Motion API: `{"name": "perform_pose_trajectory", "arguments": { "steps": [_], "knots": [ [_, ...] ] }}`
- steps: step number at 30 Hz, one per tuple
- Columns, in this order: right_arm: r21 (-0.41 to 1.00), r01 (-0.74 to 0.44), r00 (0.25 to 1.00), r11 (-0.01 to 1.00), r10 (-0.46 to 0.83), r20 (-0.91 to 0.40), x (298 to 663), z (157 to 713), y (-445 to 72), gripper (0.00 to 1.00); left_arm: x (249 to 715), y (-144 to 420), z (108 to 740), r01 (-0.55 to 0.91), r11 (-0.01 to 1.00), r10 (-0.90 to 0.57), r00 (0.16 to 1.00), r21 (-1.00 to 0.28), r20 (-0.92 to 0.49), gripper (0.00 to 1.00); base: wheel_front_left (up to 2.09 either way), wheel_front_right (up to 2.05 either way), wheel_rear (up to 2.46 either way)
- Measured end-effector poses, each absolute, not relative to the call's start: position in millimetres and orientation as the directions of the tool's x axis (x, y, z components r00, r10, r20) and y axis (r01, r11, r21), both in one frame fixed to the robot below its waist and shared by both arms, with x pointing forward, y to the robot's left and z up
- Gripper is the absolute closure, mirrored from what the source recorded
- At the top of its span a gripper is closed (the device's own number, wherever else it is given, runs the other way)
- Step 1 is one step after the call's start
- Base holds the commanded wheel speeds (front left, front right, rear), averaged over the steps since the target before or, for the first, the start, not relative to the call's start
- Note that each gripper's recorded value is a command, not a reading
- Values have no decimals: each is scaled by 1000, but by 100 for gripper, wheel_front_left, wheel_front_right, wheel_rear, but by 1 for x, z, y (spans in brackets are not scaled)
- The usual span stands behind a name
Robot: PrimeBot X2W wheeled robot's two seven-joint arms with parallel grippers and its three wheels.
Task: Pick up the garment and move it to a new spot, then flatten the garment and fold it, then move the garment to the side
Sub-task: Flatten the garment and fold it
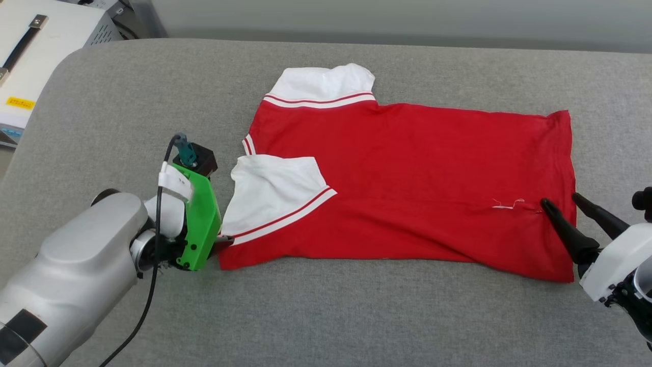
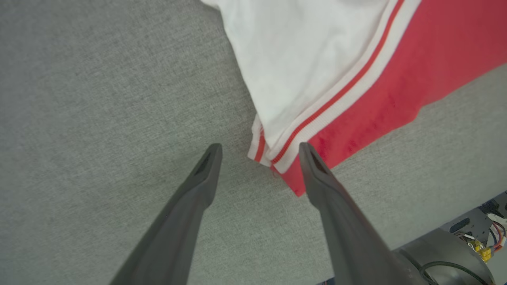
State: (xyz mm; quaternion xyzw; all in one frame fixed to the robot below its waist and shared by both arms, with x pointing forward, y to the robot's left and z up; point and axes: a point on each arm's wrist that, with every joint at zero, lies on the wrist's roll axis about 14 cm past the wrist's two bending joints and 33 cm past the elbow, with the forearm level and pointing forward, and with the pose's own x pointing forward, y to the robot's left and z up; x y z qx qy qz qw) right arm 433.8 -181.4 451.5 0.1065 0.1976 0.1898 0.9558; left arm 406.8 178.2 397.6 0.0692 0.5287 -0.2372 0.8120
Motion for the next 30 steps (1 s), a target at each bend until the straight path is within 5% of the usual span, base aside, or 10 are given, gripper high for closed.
{"name": "perform_pose_trajectory", "arguments": {
  "steps": [11,12,13,21,30],
  "knots": [
    [283,-299,843,911,391,-368,430,441,-184,0,394,171,361,445,881,-294,253,-159,-922,0,0,0,0],
    [277,-301,845,913,389,-365,431,442,-185,0,395,171,360,445,881,-296,256,-159,-920,83,0,0,0],
    [271,-303,848,914,388,-361,432,444,-186,0,395,170,360,444,881,-300,261,-162,-918,100,0,0,0],
    [70,-355,847,932,352,-399,444,483,-215,0,408,155,387,486,858,-390,400,-169,-830,100,0,0,0],
    [32,-368,672,929,290,-682,419,459,-232,0,408,154,407,516,840,-431,449,-167,-783,100,0,0,0]
  ]
}}
